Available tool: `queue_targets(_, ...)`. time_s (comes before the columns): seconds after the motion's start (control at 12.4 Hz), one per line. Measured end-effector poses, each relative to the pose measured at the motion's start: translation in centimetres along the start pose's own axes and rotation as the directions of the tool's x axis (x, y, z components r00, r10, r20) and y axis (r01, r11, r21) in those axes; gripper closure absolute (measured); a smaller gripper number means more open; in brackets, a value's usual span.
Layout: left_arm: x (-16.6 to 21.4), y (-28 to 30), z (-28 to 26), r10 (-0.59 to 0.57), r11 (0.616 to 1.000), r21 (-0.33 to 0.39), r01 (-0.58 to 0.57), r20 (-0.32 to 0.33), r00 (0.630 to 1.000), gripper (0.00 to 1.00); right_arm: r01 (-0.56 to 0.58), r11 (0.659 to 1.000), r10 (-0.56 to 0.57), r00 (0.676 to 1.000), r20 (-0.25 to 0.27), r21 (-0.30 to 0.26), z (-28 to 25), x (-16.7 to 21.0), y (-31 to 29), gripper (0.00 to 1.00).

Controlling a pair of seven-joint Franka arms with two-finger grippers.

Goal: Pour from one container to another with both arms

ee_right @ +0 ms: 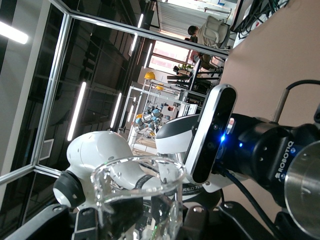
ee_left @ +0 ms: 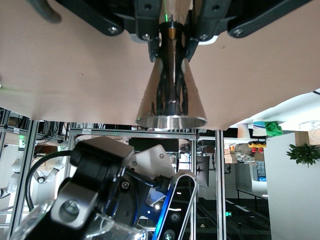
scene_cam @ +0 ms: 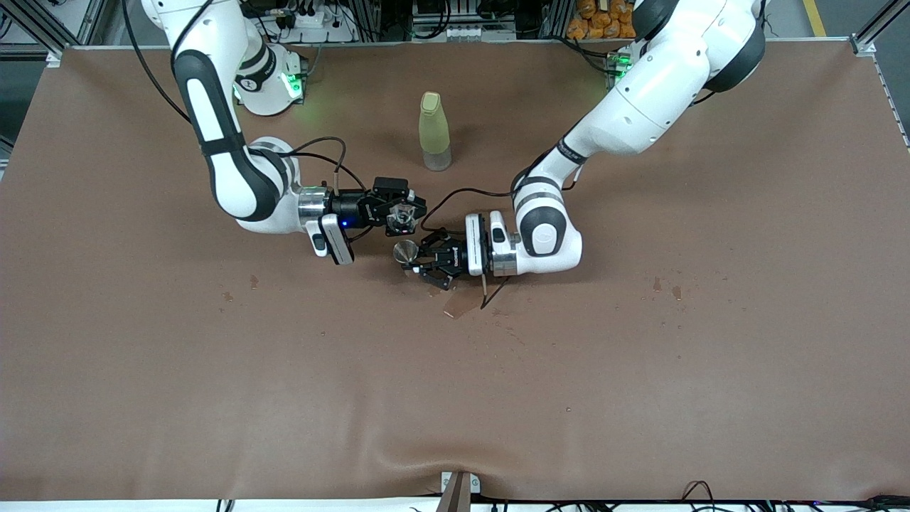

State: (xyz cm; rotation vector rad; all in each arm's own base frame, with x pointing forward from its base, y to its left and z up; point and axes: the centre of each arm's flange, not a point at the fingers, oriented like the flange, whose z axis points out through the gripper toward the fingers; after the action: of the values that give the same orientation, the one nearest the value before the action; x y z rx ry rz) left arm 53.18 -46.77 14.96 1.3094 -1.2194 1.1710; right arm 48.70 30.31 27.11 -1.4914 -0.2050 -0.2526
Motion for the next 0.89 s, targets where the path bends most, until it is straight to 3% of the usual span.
queue_targets(0.48, -0.7, 0.4, -0.3, -0.013, 1.0, -0.002, 0.013, 0.01, 1.0, 0.78, -0.143, 0.99, 0.143, 0.99, 0.002, 0.007, 0.2, 0.3, -0.4, 0.83)
queue_targets(0.89, -1.0, 0.1, -1.0, -0.021, 1.0, 0.005, 0.021, 0.009, 1.0, 0.78, -0.312, 0.95, 0.312, 0.95, 0.008, 0.014, 0.3, 0.3, -0.6, 0.83)
